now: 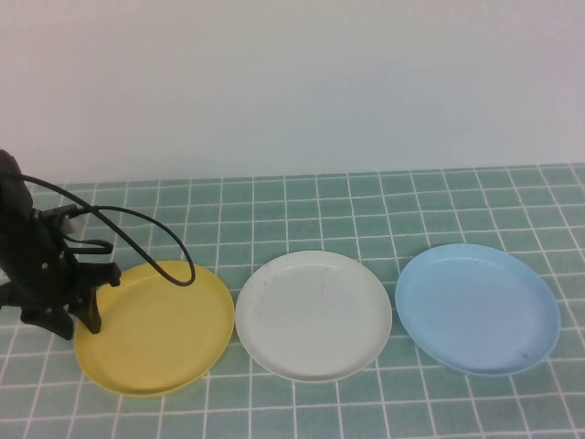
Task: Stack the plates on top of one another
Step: Pick up the yellow plate, then place the yellow plate on the white plate
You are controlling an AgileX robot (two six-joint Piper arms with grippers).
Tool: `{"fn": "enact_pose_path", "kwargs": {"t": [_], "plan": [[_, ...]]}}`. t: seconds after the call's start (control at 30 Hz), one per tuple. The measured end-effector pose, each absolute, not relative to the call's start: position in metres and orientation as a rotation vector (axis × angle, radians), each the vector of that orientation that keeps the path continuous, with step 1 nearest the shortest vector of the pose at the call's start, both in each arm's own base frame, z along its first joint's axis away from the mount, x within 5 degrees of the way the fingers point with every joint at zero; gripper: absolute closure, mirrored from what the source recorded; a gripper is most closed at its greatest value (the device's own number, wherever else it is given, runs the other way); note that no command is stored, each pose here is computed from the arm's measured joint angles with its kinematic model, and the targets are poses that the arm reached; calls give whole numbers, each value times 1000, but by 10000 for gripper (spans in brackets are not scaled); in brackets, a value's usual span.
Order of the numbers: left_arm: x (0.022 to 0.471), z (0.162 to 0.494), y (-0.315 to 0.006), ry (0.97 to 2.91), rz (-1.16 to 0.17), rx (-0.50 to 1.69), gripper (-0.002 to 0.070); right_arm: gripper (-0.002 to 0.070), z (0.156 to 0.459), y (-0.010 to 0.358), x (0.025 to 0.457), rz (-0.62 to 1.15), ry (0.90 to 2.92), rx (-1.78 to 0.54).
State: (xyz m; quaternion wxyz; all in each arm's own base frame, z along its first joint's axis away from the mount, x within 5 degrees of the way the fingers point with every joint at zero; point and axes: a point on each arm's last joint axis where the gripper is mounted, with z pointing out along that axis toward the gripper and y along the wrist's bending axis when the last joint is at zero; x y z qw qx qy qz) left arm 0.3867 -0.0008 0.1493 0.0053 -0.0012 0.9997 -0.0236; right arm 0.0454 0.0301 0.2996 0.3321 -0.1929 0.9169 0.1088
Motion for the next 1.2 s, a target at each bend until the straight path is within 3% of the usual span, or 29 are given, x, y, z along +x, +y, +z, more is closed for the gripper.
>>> {"fn": "enact_pose_path", "kwargs": {"t": [0.23, 0.27, 0.3, 0.7, 0.97, 1.1, 1.2], "plan": [[387, 149, -1, 3130, -74, -4, 651, 678, 300, 30, 46, 280, 2385, -499], [387, 149, -1, 3130, -74, -4, 604, 678, 300, 30, 46, 280, 2385, -499], [387, 149, -1, 3132, -74, -4, 675, 678, 300, 30, 46, 280, 2385, -499], [390, 164, -1, 3152, -82, 0, 675, 678, 300, 30, 46, 280, 2384, -496], [401, 223, -1, 3049, -75, 26, 676, 678, 300, 30, 46, 282, 2383, -496], [403, 257, -8, 2963, -194, -2, 675, 678, 300, 30, 46, 282, 2383, -496], [399, 272, -27, 2900, -401, 47, 675, 678, 300, 30, 46, 282, 2383, -496]]}}
